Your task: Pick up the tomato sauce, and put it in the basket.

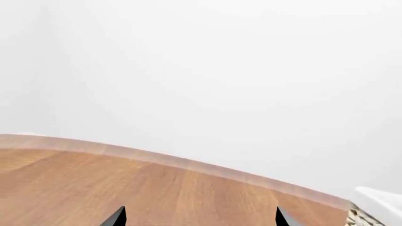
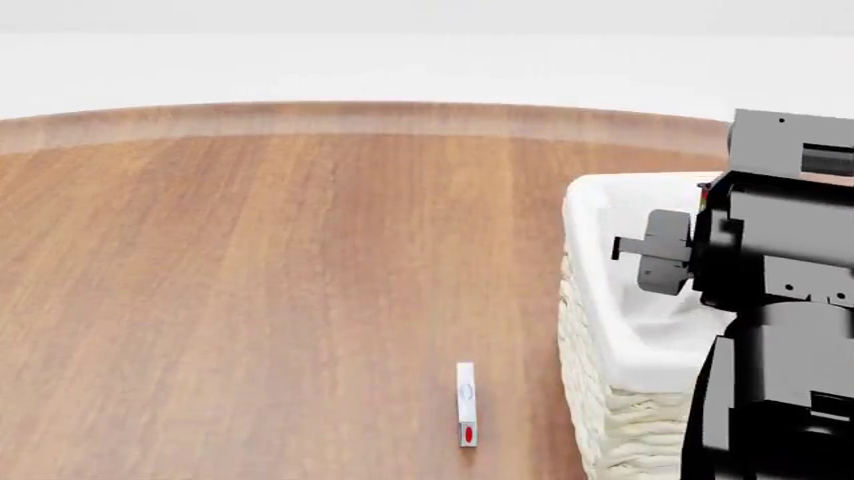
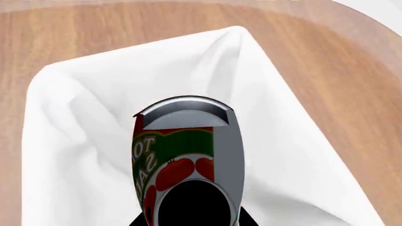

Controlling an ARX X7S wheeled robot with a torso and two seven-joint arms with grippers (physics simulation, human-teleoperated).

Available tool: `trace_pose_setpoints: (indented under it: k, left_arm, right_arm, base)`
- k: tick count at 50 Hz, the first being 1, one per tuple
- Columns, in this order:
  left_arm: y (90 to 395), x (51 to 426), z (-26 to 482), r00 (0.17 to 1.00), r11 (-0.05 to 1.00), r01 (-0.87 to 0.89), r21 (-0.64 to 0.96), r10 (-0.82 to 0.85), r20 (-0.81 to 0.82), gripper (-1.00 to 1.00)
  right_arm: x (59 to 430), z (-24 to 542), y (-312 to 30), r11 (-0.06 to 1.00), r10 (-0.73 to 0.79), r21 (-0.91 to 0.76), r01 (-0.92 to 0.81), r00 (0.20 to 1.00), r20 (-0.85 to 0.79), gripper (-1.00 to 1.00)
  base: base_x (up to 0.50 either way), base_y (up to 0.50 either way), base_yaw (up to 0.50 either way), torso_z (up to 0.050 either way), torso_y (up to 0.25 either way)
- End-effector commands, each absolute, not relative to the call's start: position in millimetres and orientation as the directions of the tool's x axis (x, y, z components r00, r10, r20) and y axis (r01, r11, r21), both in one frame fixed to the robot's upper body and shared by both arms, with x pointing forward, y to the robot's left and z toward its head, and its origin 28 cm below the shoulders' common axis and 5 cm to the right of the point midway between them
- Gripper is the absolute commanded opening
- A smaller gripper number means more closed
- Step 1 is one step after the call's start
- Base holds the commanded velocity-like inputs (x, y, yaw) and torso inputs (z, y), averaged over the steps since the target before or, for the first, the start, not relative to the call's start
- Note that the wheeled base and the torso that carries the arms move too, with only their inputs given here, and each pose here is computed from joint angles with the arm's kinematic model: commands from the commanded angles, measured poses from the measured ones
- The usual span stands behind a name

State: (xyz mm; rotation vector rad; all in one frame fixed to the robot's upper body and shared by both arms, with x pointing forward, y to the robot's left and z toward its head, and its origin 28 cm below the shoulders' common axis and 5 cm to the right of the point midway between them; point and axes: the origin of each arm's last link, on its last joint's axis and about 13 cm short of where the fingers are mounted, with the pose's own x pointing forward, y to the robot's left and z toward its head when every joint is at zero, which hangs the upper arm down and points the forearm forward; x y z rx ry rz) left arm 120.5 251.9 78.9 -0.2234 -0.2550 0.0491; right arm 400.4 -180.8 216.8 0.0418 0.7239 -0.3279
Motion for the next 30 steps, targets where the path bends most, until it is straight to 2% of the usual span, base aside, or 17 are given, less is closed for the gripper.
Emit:
trace_pose_setpoints:
  k: [1,8,9,25,30]
  left_arm:
    - [252.1,120.0,80.1,0.966,0.974,-0.024,-0.225,0.081,0.247,1.0]
    - [253.2,119.5,80.4,0.965,0.974,-0.027,-0.224,0.084,0.247,1.0]
    - [253.7,119.7,80.1,0.965,0.974,-0.029,-0.224,0.086,0.247,1.0]
    - [254.8,118.9,77.0,0.966,0.972,-0.033,-0.232,0.09,0.242,1.0]
    - [255.6,119.6,76.0,0.967,0.972,-0.034,-0.234,0.092,0.239,1.0]
  right_arm:
    - [398.4,213.2,-184.7,0.949,-0.278,-0.079,0.306,0.688,-0.67,-1.0]
    - [397.6,211.6,-184.9,0.948,-0.279,-0.083,0.307,0.68,-0.678,-1.0]
    - [397.9,212.9,-184.9,0.947,-0.283,-0.082,0.311,0.682,-0.675,1.0]
    - [403.2,235.2,-181.6,0.956,-0.267,-0.072,0.285,0.741,-0.616,1.0]
    - [409.7,255.0,-174.3,0.973,-0.225,-0.074,0.221,0.816,-0.532,1.0]
  base:
    - [0.0,0.0,0.0,0.0,0.0]
    - [0.0,0.0,0.0,0.0,0.0]
    - [0.0,0.0,0.0,0.0,0.0]
    - [0.0,0.0,0.0,0.0,0.0]
    - [0.0,0.0,0.0,0.0,0.0]
